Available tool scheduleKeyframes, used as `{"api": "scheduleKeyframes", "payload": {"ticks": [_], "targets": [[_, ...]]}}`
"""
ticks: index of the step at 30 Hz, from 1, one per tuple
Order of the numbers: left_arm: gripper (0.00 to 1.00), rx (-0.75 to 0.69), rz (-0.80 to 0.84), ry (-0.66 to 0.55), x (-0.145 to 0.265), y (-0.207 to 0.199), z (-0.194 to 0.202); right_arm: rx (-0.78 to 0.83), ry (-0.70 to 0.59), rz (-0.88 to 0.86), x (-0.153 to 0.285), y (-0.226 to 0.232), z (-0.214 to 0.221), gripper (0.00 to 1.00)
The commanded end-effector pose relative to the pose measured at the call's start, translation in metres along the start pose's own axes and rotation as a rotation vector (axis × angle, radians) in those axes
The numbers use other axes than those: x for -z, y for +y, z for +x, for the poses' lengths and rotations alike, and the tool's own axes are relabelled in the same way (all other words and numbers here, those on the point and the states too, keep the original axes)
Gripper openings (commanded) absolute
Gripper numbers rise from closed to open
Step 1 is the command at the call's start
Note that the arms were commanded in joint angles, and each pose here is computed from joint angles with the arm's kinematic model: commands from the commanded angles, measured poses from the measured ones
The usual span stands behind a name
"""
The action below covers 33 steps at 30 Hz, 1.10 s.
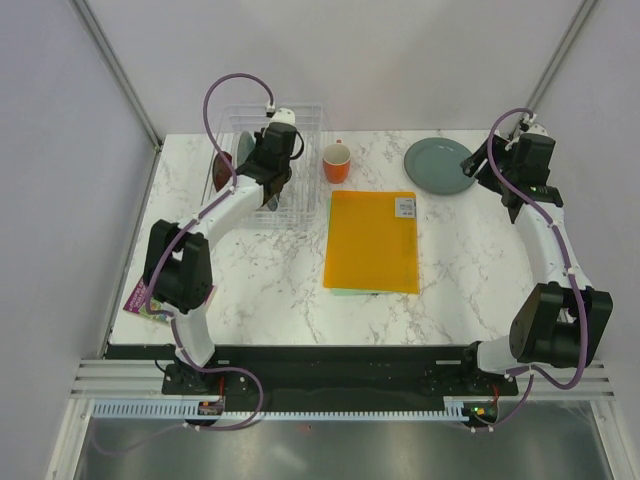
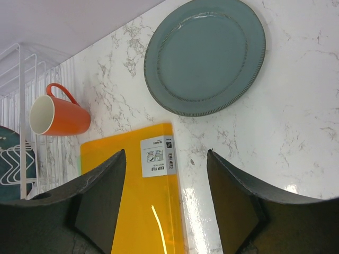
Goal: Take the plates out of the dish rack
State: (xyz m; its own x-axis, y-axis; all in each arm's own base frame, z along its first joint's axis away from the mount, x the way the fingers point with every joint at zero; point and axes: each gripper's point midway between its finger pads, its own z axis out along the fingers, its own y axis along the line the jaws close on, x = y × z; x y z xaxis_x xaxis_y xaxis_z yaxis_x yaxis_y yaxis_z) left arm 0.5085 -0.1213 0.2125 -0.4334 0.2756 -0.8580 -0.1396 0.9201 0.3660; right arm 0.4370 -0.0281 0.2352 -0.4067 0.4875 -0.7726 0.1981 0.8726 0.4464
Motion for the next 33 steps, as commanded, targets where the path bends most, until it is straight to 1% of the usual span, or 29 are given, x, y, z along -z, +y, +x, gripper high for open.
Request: {"api": "scheduleKeyframes", "payload": {"ticks": [1, 5, 7, 11, 16, 25, 28, 29, 30, 31, 32, 33], "targets": [[0.02, 0.029, 0.056, -0.100, 0.032, -0.009, -0.057, 0.020, -0.006, -0.024, 0.004, 0.005, 0.000, 0.70], [0.02, 0.034, 0.009, -0.163, 0.053, 0.011, -0.089, 0.018, -0.008, -0.040, 0.009, 0.009, -0.001, 0.70], [0.02, 0.020, -0.020, -0.177, 0.062, 0.019, -0.098, 0.021, -0.011, -0.048, 0.012, 0.011, -0.002, 0.70], [0.02, 0.032, -0.027, -0.196, 0.072, 0.029, -0.107, 0.026, -0.015, -0.061, 0.019, 0.016, -0.004, 0.70], [0.02, 0.045, -0.024, -0.232, 0.090, 0.042, -0.126, 0.039, -0.009, -0.120, 0.026, 0.031, -0.004, 0.71], [0.02, 0.123, 0.023, -0.327, 0.144, 0.073, -0.172, 0.049, 0.051, -0.172, 0.024, 0.041, 0.016, 0.71], [0.02, 0.190, 0.122, -0.354, 0.167, 0.075, -0.185, 0.049, 0.075, -0.194, 0.021, 0.045, 0.023, 0.71], [0.02, 0.231, 0.193, -0.358, 0.173, 0.067, -0.186, 0.052, 0.086, -0.212, 0.019, 0.049, 0.026, 0.71], [0.02, 0.265, 0.233, -0.377, 0.184, 0.070, -0.191, 0.051, 0.102, -0.229, 0.017, 0.052, 0.030, 0.71], [0.02, 0.280, 0.279, -0.384, 0.191, 0.066, -0.191, 0.049, 0.120, -0.255, 0.016, 0.056, 0.035, 0.71], [0.02, 0.338, 0.376, -0.384, 0.199, 0.053, -0.193, 0.043, 0.153, -0.325, 0.013, 0.066, 0.042, 0.72], [0.02, 0.363, 0.423, -0.381, 0.204, 0.047, -0.193, 0.036, 0.167, -0.354, 0.011, 0.070, 0.045, 0.72]]}}
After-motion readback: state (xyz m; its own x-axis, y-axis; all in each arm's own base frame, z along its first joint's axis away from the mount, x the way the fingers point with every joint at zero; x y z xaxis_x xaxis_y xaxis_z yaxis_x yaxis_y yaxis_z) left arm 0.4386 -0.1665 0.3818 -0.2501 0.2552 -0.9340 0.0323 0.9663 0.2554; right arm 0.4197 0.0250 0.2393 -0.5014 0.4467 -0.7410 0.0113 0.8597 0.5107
